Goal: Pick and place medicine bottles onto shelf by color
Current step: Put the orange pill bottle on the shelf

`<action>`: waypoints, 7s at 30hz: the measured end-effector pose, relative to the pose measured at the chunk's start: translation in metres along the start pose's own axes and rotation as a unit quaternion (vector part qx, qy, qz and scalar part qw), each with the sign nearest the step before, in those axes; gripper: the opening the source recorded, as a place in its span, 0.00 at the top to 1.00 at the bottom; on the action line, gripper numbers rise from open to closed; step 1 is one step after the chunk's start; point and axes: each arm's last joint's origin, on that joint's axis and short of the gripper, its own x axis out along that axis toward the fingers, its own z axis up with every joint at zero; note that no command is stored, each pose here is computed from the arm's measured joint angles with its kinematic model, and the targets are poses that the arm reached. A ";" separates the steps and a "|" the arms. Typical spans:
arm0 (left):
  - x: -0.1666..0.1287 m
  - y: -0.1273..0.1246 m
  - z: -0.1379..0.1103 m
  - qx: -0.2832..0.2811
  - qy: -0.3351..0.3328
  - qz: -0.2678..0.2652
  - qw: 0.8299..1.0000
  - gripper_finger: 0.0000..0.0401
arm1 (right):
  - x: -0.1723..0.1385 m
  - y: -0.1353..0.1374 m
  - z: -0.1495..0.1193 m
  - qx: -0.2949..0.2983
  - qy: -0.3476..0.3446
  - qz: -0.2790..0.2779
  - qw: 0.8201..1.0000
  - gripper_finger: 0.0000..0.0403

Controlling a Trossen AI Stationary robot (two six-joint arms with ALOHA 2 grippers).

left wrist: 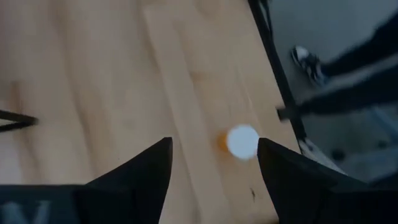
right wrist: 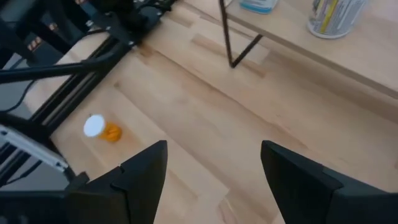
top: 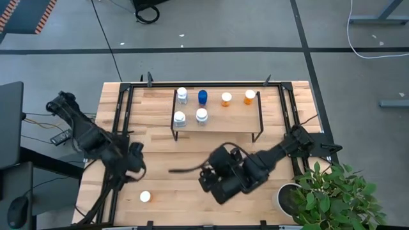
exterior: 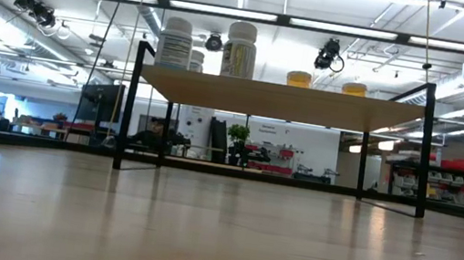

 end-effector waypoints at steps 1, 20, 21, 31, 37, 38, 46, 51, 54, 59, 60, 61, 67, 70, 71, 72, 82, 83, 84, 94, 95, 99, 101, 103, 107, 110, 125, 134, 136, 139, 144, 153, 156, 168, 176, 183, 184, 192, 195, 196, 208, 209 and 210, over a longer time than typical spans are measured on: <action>0.006 -0.004 -0.003 0.006 0.011 -0.008 1.000 0.38 | -0.003 0.001 -0.004 -0.005 -0.003 0.004 1.000 0.34; 0.098 -0.044 -0.056 0.033 0.048 -0.046 0.997 0.31 | -0.017 0.005 -0.020 -0.035 -0.015 0.018 0.999 0.34; 0.101 -0.044 -0.057 0.036 0.052 -0.037 0.997 0.31 | -0.017 0.005 -0.020 -0.037 -0.015 0.018 0.999 0.34; 0.131 -0.051 -0.058 0.045 0.076 -0.008 0.996 0.29 | -0.018 0.005 -0.022 -0.038 -0.013 0.021 0.999 0.34; 0.136 -0.052 -0.059 0.046 0.085 -0.002 0.995 0.29 | -0.018 0.005 -0.022 -0.039 -0.012 0.021 0.999 0.34; 0.137 -0.052 -0.059 0.046 0.085 -0.002 0.995 0.29 | -0.018 0.005 -0.022 -0.040 -0.012 0.021 0.999 0.34; 0.137 -0.052 -0.059 0.046 0.084 -0.003 0.995 0.29 | -0.018 0.005 -0.022 -0.051 -0.012 0.020 0.998 0.34; 0.140 -0.054 -0.058 0.066 0.076 -0.009 0.995 0.29 | -0.018 0.005 -0.022 -0.051 -0.012 0.020 0.998 0.34; 0.144 -0.054 -0.058 0.075 0.080 -0.004 0.994 0.29 | -0.018 0.005 -0.022 -0.051 -0.012 0.020 0.998 0.34; 0.153 -0.053 -0.059 0.075 0.092 0.008 0.993 0.29 | -0.018 0.005 -0.022 -0.050 -0.012 0.021 0.998 0.34; 0.154 -0.054 -0.059 0.075 0.094 0.010 0.993 0.29 | -0.018 0.005 -0.022 -0.050 -0.012 0.021 0.998 0.34; 0.155 -0.054 -0.060 0.076 0.096 0.011 0.992 0.29 | -0.018 0.005 -0.022 -0.050 -0.012 0.021 0.998 0.34; 0.161 -0.054 -0.062 0.076 0.106 0.018 0.991 0.30 | -0.018 0.006 -0.022 -0.049 -0.013 0.022 0.998 0.34; 0.161 -0.054 -0.061 0.068 0.105 0.019 0.992 0.32 | -0.018 0.006 -0.022 -0.049 -0.013 0.022 0.998 0.34; 0.161 -0.054 -0.061 0.068 0.105 0.018 0.992 0.33 | -0.018 0.006 -0.022 -0.048 -0.013 0.022 0.999 0.34; 0.161 -0.054 -0.061 0.068 0.105 0.019 0.992 0.34 | -0.018 0.006 -0.022 -0.048 -0.013 0.022 0.999 0.34; 0.162 -0.057 -0.057 0.062 0.083 0.004 0.995 0.44 | -0.018 0.006 -0.022 -0.049 -0.013 0.022 0.998 0.34; 0.162 -0.057 -0.057 0.062 0.083 0.004 0.995 0.44 | -0.018 0.006 -0.022 -0.049 -0.013 0.022 0.998 0.34; 0.162 -0.056 -0.057 0.061 0.083 0.005 0.995 0.44 | -0.018 0.006 -0.022 -0.049 -0.013 0.022 0.998 0.34; 0.164 -0.042 -0.044 0.028 0.075 0.020 0.997 0.43 | -0.018 0.006 -0.022 -0.047 -0.011 0.022 0.999 0.34; 0.164 -0.041 -0.039 0.022 0.070 0.021 0.997 0.44 | -0.019 0.006 -0.023 -0.045 -0.009 0.024 0.999 0.34; 0.159 -0.034 -0.019 -0.006 0.045 0.022 0.999 0.45 | -0.023 0.007 -0.029 -0.050 0.005 0.032 0.998 0.34; 0.155 -0.030 -0.006 -0.022 0.028 0.023 0.999 0.45 | -0.026 0.007 -0.032 -0.055 0.008 0.035 0.998 0.34; 0.151 -0.025 0.007 -0.032 0.012 0.024 0.999 0.44 | -0.028 0.008 -0.035 -0.058 0.009 0.038 0.998 0.34; 0.138 -0.015 0.036 -0.020 -0.024 0.027 0.999 0.44 | -0.032 0.008 -0.040 -0.067 0.012 0.043 0.997 0.34; 0.123 -0.006 0.058 -0.006 -0.045 0.036 0.998 0.45 | -0.034 0.008 -0.042 -0.069 0.012 0.044 0.997 0.34; 0.038 0.023 0.137 -0.005 -0.180 0.040 0.983 0.45 | -0.036 0.030 -0.030 -0.189 -0.098 0.102 0.972 0.34; 0.016 0.033 0.150 -0.021 -0.209 0.043 0.977 0.42 | -0.018 0.028 -0.007 -0.197 -0.114 0.078 0.971 0.34; 0.016 0.034 0.150 -0.026 -0.208 0.039 0.977 0.43 | -0.015 0.027 -0.004 -0.194 -0.111 0.076 0.972 0.34; 0.016 0.034 0.150 -0.032 -0.206 0.038 0.977 0.44 | -0.012 0.027 -0.001 -0.193 -0.094 0.085 0.973 0.34; 0.016 0.034 0.150 -0.038 -0.208 0.035 0.977 0.44 | -0.011 0.027 -0.001 -0.200 -0.083 0.092 0.972 0.34; 0.016 0.035 0.150 -0.036 -0.204 0.020 0.978 0.43 | -0.013 0.034 0.000 -0.212 -0.082 0.128 0.965 0.34; 0.016 0.036 0.150 -0.035 -0.205 0.022 0.978 0.43 | -0.013 0.034 0.001 -0.214 -0.082 0.127 0.965 0.34; 0.012 0.035 0.155 -0.032 -0.235 0.009 0.971 0.44 | -0.007 0.032 0.007 -0.238 -0.081 0.122 0.960 0.34; 0.011 0.034 0.155 -0.032 -0.238 0.008 0.971 0.44 | -0.004 0.031 0.011 -0.232 -0.084 0.116 0.962 0.34; 0.011 0.034 0.155 -0.032 -0.238 0.008 0.971 0.43 | -0.004 0.031 0.011 -0.218 -0.080 0.120 0.965 0.34; 0.011 0.034 0.155 -0.032 -0.237 0.008 0.971 0.42 | -0.004 0.031 0.011 -0.218 -0.080 0.120 0.965 0.34; 0.012 0.035 0.153 -0.032 -0.225 0.011 0.974 0.39 | -0.004 0.031 0.011 -0.206 -0.078 0.121 0.968 0.39; 0.012 0.035 0.152 -0.032 -0.223 0.012 0.974 0.39 | -0.004 0.031 0.011 -0.207 -0.078 0.121 0.968 0.43; 0.012 0.036 0.153 -0.032 -0.223 0.012 0.974 0.39 | -0.004 0.031 0.011 -0.207 -0.078 0.121 0.968 0.44; 0.009 0.042 0.151 -0.034 -0.220 0.021 0.975 0.39 | -0.004 0.031 0.011 -0.207 -0.079 0.121 0.968 0.48; 0.009 0.042 0.151 -0.033 -0.217 0.022 0.975 0.39 | -0.004 0.031 0.011 -0.207 -0.079 0.121 0.968 0.48; 0.009 0.042 0.150 -0.033 -0.216 0.023 0.976 0.39 | -0.004 0.031 0.011 -0.207 -0.079 0.121 0.968 0.48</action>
